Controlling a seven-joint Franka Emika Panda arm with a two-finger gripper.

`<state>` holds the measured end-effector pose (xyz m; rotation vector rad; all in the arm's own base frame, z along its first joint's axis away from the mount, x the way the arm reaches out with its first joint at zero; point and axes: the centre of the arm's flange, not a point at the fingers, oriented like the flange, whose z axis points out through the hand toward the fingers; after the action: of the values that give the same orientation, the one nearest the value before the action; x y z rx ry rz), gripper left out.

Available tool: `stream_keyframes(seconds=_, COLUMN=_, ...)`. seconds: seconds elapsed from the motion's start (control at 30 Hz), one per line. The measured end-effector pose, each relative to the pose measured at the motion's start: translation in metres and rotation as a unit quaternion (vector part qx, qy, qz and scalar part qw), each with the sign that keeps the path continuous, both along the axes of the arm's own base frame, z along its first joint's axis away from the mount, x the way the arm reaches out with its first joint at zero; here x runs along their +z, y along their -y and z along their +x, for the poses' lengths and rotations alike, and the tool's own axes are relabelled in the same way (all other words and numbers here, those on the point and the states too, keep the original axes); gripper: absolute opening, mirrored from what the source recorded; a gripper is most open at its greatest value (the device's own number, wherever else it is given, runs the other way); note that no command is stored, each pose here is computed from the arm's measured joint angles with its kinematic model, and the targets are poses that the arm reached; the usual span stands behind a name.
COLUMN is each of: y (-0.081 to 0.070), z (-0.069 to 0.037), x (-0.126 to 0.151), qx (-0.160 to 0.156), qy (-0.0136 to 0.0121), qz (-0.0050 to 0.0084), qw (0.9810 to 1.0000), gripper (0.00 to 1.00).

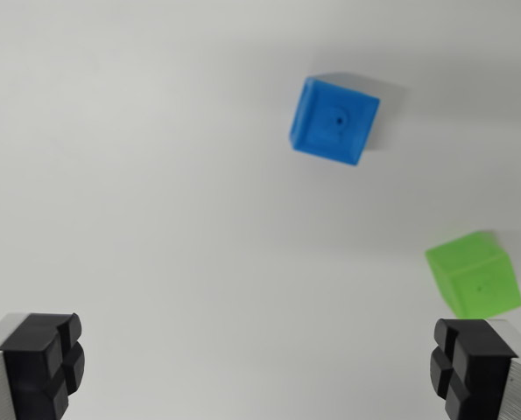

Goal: Stack cube

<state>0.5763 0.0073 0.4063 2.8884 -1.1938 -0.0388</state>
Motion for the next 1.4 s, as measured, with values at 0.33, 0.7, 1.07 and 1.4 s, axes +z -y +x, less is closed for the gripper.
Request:
stream_keyframes(seconds=0.33, y=0.000, z=0.000, x=0.000, qx=0.000, qy=0.0000, qz=0.0000, qw=1.0000, gripper=1.00)
stream_keyframes(seconds=0.7, y=0.002, z=0.001, x=-0.008, qx=-0.002, qy=-0.0003, qz=0.0000, qw=1.0000, gripper=1.00)
stream_keyframes(seconds=1.07, y=0.010, z=0.005, x=-0.031, qx=-0.012, qy=0.0017, qz=-0.0003, qw=0.9999, gripper=1.00)
stream_keyframes(seconds=1.4, y=0.021, z=0.009, x=-0.061, qx=-0.027, qy=0.0041, qz=-0.0005, qw=0.9996, gripper=1.00)
